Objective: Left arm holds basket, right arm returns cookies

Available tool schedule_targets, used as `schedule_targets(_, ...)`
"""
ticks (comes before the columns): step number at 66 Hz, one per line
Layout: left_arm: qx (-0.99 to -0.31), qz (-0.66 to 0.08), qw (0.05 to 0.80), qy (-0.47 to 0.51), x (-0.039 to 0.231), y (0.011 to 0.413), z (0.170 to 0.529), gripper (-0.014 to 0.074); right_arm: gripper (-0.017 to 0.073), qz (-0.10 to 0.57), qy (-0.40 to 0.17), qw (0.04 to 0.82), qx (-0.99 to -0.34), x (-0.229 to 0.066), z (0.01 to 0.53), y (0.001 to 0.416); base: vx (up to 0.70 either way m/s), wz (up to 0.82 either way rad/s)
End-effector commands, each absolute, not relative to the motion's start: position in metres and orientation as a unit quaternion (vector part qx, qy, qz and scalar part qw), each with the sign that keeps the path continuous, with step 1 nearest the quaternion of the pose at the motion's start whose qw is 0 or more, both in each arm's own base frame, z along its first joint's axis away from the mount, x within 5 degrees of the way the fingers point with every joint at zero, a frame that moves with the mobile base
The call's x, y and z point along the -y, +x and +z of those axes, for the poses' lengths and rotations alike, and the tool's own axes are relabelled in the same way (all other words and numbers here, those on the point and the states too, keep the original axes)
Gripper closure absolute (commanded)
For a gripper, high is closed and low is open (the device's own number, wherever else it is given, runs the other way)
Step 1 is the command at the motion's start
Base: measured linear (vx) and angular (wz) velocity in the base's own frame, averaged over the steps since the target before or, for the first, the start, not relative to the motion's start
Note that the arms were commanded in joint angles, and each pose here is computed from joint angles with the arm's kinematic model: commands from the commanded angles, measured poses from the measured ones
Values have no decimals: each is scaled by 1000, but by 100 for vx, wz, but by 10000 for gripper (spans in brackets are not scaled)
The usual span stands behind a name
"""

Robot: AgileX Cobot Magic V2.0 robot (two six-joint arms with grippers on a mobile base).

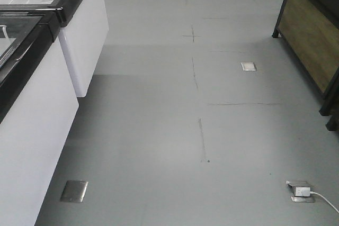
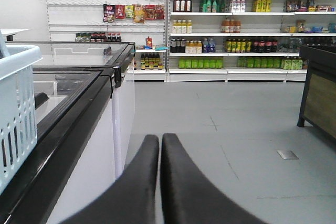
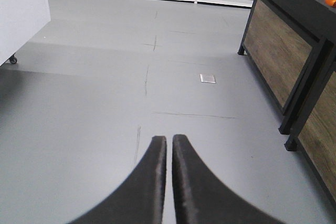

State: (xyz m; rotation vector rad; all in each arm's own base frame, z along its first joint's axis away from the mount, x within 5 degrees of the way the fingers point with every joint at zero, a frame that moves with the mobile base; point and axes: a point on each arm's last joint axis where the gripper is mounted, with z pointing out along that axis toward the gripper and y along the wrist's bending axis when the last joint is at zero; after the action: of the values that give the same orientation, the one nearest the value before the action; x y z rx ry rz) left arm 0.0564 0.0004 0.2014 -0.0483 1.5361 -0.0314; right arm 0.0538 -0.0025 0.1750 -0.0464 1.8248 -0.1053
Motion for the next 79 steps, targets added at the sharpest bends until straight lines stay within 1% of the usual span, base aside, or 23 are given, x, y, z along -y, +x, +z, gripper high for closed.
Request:
schedule_targets(1,-652,-13,757,-25,-1,53,219,599,556,-56,-23,636,-769,3,177,55,0,0)
schedule_targets(79,-650,-13,759,-26,-1,53,219,599,556,-56,-23,636,-769,3,177,55,0,0)
